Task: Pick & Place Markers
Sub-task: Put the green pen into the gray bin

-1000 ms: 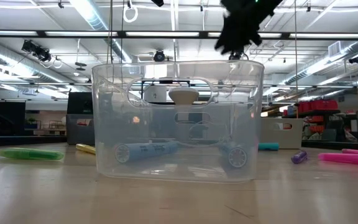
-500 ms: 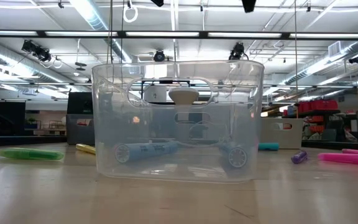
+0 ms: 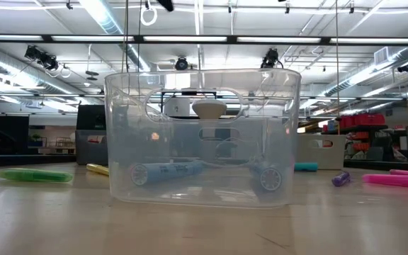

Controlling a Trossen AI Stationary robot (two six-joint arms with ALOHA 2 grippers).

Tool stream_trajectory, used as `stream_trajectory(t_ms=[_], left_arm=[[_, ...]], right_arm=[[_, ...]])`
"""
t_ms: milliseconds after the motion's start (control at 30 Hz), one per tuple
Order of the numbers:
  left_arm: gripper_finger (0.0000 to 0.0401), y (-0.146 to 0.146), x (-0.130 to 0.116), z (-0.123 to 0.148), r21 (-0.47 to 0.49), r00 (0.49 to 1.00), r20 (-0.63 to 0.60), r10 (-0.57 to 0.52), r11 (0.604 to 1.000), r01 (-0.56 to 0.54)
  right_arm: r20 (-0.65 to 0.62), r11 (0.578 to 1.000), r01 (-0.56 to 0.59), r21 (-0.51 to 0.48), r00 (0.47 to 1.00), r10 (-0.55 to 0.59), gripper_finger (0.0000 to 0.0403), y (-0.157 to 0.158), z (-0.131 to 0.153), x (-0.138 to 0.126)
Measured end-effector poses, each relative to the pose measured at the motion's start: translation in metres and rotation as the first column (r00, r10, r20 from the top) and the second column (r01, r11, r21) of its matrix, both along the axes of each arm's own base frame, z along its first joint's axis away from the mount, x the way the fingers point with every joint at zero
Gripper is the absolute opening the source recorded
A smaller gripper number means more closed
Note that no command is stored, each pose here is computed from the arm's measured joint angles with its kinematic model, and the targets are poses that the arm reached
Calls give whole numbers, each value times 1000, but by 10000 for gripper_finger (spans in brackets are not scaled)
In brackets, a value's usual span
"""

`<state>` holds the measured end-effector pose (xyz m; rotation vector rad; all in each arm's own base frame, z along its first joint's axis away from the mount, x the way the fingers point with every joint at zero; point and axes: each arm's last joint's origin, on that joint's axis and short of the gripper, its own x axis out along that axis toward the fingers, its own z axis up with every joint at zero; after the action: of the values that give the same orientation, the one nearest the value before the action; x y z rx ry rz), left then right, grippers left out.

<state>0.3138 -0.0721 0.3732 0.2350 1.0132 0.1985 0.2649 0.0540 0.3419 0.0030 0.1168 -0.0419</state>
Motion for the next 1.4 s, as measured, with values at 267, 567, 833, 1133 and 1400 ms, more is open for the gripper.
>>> stream_trajectory(t_ms=[267,567,833,1133,1400], left_arm=[[223,-10,-17,-7,-53,988,-156,-11,999,3],[252,-33,-36,-11,-193,948,-301,-106,980,48],[243,-46,-41,-11,-197,945,-299,-133,977,75],[243,-55,-38,-61,-155,924,-360,-127,985,75],[243,-58,-38,-115,-148,917,-374,-136,985,86]], right_arm=[[-8,1000,0,-1,1000,0,176,0,-1,0],[-8,1000,1,-1,1000,-1,176,0,-1,0],[-8,1000,1,-1,1000,-1,176,0,-1,0],[-13,1000,1,-1,1000,-1,176,0,-1,0],[-14,1000,3,-2,1000,-3,176,0,-1,0]])
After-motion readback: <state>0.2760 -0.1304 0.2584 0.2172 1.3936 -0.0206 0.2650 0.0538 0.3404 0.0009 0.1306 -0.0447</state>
